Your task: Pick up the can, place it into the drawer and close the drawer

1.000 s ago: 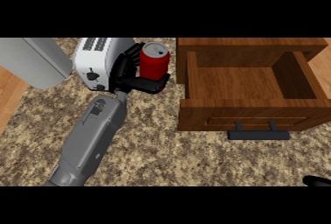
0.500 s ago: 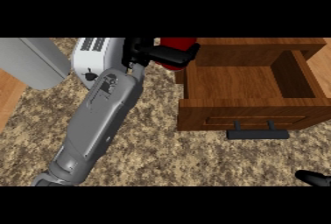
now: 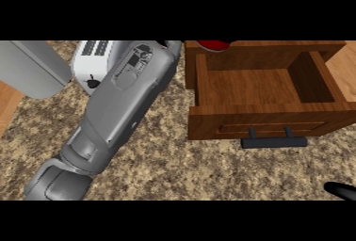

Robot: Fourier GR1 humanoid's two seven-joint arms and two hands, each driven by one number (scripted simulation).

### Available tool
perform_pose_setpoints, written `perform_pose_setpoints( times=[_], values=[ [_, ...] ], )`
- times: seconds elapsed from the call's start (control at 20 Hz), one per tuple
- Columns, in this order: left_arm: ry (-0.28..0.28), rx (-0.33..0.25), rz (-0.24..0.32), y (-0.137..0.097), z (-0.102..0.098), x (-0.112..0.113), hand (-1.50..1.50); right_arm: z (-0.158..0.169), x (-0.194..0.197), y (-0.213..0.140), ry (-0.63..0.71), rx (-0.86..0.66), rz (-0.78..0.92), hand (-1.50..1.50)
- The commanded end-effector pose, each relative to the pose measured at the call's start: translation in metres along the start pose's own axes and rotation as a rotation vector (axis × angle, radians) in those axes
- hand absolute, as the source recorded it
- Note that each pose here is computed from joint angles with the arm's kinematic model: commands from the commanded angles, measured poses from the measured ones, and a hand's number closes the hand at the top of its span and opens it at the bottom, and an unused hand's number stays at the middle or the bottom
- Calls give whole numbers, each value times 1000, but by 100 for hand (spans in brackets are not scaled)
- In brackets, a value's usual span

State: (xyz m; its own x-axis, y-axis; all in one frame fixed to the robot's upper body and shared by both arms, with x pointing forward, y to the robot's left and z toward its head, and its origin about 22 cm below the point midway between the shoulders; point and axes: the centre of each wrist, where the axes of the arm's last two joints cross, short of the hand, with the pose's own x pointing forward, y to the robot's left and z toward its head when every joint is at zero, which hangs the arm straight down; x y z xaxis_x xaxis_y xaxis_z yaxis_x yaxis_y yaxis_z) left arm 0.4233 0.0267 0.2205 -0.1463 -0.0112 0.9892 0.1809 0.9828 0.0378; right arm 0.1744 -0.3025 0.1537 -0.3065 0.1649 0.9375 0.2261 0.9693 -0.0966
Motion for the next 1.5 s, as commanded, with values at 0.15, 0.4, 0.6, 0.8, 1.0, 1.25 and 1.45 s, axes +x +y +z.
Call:
perform_pose_setpoints(
  times=[0.15,0.4,0.6,0.8,1.0,1.25,1.45],
  values=[
    [40,-6,-38,-31,-8,23,150,-7,-2,-1,-8,0,6,-150],
    [70,6,-88,-41,-17,39,150,1,20,6,-18,26,-5,-150],
    [41,32,-102,-43,-20,36,150,-15,13,6,-15,44,-4,-150],
    [18,84,-132,-46,-19,31,150,-17,13,12,-27,60,-4,-150],
    [30,137,-123,-45,-22,32,-150,-20,16,7,-26,67,8,-150],
    [15,190,-133,-47,-23,33,-150,-23,20,8,-34,51,16,-150],
    [25,211,-128,-44,-23,26,-150,-25,22,17,-81,96,102,-150]
  ],
)
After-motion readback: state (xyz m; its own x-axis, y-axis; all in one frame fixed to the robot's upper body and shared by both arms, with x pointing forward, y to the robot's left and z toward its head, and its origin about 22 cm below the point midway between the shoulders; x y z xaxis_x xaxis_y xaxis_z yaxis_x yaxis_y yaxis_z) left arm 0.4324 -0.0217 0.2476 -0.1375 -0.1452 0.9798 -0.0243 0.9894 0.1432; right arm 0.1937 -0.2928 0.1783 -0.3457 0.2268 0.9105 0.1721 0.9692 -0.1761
